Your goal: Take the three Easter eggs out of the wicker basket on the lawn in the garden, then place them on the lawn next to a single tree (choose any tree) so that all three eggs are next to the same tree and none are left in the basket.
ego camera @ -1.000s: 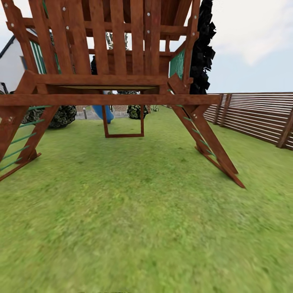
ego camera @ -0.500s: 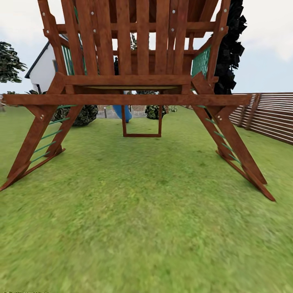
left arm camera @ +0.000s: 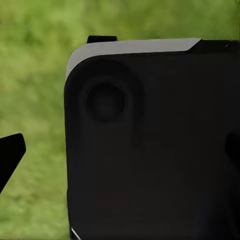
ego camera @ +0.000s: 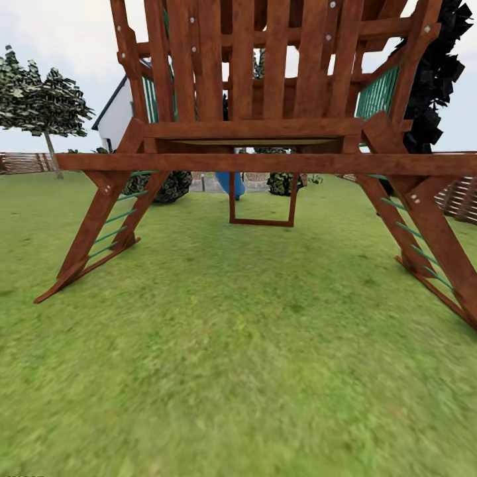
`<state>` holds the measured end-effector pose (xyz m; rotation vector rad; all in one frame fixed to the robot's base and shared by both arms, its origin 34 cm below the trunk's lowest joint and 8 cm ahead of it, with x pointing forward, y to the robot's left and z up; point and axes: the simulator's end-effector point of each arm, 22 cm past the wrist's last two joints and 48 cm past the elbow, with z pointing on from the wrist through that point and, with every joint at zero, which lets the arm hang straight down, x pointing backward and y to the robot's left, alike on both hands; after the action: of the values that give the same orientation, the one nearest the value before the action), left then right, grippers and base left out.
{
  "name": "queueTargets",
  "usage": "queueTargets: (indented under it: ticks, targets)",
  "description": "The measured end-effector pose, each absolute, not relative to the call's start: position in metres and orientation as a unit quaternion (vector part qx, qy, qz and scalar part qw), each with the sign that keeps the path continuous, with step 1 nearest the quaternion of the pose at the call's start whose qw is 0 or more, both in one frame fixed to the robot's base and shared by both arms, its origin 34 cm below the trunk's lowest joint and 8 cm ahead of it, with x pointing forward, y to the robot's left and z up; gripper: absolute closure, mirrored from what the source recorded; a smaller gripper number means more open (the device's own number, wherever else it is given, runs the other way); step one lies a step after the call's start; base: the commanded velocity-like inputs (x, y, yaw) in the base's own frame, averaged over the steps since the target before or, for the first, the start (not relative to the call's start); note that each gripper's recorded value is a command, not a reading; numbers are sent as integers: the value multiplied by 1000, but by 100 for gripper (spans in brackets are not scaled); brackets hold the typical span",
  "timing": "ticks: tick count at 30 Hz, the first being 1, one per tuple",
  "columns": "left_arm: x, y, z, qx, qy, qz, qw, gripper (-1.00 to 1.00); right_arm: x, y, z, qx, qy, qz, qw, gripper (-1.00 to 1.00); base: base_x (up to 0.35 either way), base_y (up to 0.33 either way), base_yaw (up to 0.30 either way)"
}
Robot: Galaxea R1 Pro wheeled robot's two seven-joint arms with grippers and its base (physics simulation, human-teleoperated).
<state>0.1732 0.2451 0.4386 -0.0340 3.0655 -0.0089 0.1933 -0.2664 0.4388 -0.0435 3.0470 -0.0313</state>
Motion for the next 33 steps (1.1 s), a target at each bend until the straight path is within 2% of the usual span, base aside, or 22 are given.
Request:
queueTargets:
  ticks: [8, 14, 33]
  targets:
    - [173, 245, 439, -11, 999, -3, 38, -100, 194, -267, 439, -15, 999, -11, 47, -100, 295, 0, 292]
    - [173, 245, 438, -11, 999, -3, 37, -100, 193, -265, 439, -65, 997, -10, 46, -100, 42, 0, 273]
    - [173, 245, 438, -11, 999, -3, 37, -100, 193, -263, 438, -76, 996, -9, 45, -100, 0, 0, 21]
